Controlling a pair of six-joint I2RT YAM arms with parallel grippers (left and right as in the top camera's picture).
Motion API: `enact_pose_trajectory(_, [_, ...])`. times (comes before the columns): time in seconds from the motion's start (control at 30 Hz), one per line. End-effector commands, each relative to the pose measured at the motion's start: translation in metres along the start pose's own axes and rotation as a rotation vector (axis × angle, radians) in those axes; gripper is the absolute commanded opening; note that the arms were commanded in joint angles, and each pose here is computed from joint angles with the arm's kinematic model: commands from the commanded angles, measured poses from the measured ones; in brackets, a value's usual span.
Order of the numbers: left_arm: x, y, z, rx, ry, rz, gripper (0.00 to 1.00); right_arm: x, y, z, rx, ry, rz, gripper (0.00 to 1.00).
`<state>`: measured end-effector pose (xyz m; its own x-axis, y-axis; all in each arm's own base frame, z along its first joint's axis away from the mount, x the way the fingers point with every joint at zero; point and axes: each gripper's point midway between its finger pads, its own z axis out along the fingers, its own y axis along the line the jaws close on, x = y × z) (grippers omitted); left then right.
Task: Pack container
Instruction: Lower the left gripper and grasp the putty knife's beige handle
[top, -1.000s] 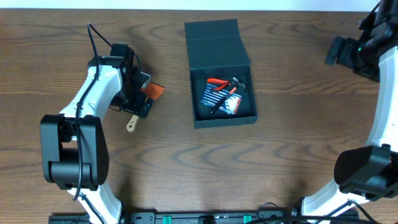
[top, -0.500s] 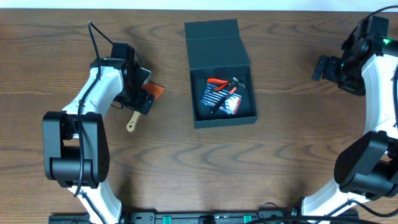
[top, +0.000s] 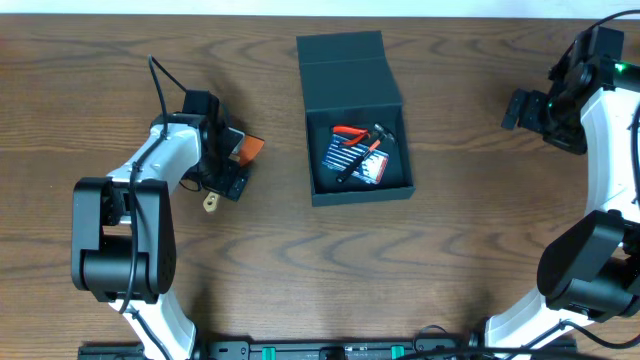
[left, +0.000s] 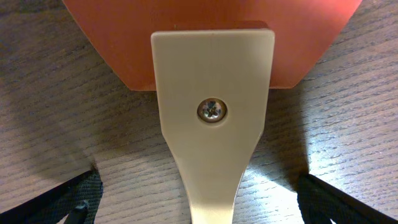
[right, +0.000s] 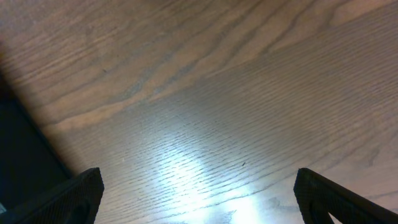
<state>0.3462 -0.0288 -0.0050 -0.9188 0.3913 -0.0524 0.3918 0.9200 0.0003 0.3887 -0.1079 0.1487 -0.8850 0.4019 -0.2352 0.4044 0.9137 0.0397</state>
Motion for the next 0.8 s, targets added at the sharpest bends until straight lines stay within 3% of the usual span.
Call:
enact_pose_trajectory(0.0, [0.013, -0.004, 0.012, 0.006, 0.046, 0.014, 0.99, 0.002, -0.003, 0.004, 0.005, 0.015, 0.008, 0.99])
enact_pose_trajectory(0.3, [0.02, -0.004, 0.011, 0.004, 0.074, -0.012, 0.99, 0.006, -0.003, 0.004, 0.007, 0.03, -0.003, 0.99])
enact_pose_trajectory(0.4, [0.024, -0.006, 0.011, 0.01, 0.091, -0.012, 0.91, 0.006, -0.003, 0.004, 0.006, 0.03, -0.003, 0.99])
enact_pose_trajectory(0.47, [0.026, -0.006, 0.011, 0.013, 0.1, -0.012, 0.92, 0.006, -0.003, 0.004, 0.006, 0.03, -0.003, 0.99])
enact_pose_trajectory(0.7, [0.03, -0.008, 0.01, 0.019, 0.116, -0.012, 0.7, 0.006, -0.003, 0.004, 0.006, 0.03, -0.012, 0.99])
enact_pose_trajectory(0.77, [0.03, -0.008, 0.01, 0.019, 0.116, -0.012, 0.68, 0.006, -0.003, 0.004, 0.006, 0.031, -0.011, 0.99])
